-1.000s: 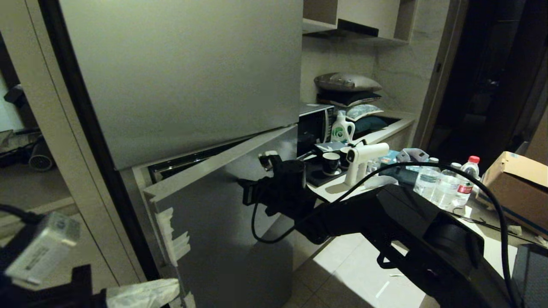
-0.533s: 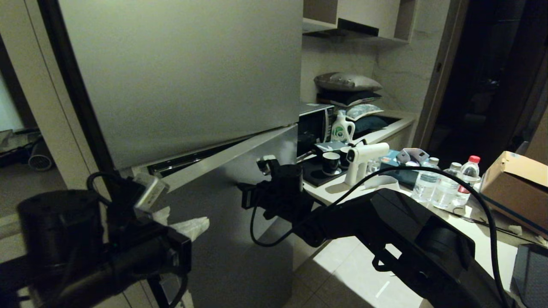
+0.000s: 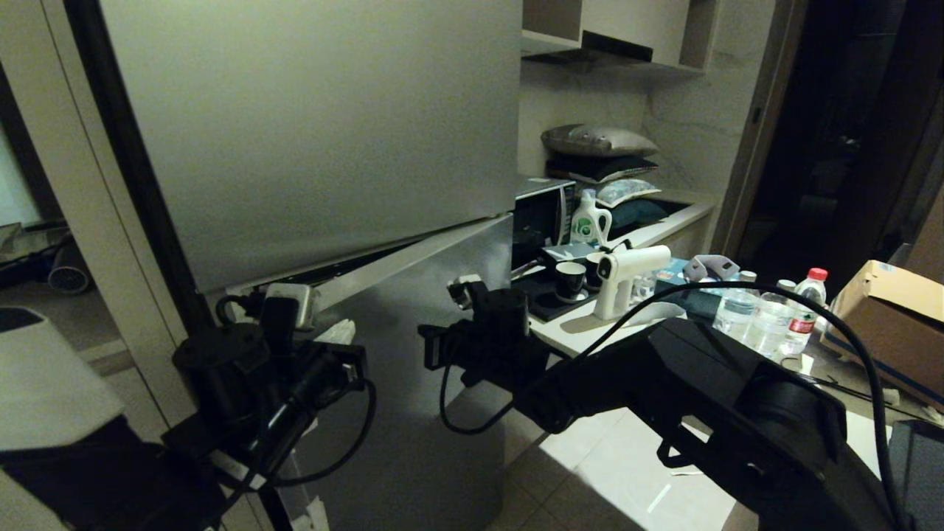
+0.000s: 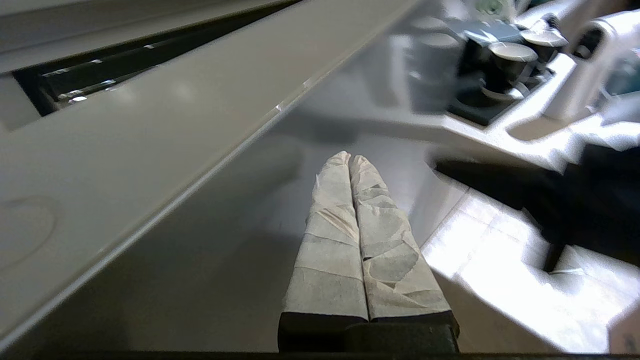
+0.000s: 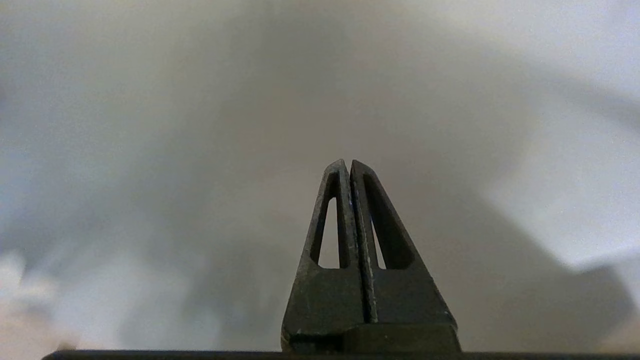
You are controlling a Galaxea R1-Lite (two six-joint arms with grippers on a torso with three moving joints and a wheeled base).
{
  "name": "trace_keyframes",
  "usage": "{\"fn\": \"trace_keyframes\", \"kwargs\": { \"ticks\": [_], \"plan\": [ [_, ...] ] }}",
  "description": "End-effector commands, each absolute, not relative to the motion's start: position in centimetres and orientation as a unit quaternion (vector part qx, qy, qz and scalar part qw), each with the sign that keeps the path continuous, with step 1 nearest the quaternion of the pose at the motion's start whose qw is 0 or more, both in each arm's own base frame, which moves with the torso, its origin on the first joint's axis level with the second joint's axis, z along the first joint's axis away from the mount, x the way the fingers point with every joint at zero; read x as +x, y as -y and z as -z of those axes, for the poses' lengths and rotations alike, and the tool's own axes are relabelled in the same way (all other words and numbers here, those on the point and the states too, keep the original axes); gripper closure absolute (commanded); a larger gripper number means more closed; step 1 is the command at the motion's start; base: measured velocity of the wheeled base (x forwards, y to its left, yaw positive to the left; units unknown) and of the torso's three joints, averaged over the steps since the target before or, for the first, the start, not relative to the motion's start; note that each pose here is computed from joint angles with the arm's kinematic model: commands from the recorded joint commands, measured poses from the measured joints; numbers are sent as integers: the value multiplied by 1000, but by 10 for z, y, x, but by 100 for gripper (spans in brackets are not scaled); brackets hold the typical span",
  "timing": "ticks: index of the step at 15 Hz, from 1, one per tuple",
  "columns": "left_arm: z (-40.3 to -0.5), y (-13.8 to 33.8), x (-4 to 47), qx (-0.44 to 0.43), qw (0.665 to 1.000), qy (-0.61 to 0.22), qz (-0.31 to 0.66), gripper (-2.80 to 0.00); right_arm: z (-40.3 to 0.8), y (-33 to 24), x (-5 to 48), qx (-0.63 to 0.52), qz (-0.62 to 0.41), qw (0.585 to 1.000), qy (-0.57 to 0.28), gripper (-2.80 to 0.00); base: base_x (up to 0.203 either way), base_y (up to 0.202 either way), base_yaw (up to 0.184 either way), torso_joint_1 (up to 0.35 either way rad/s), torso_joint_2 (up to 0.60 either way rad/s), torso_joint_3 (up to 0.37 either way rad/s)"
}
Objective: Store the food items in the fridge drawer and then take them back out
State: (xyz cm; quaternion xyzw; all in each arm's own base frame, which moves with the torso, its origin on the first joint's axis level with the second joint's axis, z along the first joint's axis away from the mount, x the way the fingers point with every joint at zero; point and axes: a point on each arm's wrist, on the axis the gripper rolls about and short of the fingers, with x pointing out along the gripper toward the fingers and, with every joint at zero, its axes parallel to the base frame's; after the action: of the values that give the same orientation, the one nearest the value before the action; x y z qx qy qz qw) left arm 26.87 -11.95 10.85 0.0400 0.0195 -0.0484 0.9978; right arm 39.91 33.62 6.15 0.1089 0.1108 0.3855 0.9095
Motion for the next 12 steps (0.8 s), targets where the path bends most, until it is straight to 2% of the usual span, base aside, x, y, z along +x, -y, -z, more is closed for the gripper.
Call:
{"fn": "trace_keyframes", "kwargs": {
  "ticks": [1,7,9,12],
  "plan": [
    [-107,118,279,36,999,-13,26,0,-87,-319,378,109,-386,909,-110,0,0,0,0,0,0,0],
    [-100,96,295,38,999,-22,-17,0,-140,-249,295,99,-375,912,-135,0,0,0,0,0,0,0],
    [-95,85,310,39,998,-23,-39,0,-165,-215,257,102,-366,917,-122,0,0,0,0,0,0,0],
    [-95,79,324,33,998,-11,-56,0,-182,-166,206,106,-332,932,-105,0,0,0,0,0,0,0]
  ]
}}
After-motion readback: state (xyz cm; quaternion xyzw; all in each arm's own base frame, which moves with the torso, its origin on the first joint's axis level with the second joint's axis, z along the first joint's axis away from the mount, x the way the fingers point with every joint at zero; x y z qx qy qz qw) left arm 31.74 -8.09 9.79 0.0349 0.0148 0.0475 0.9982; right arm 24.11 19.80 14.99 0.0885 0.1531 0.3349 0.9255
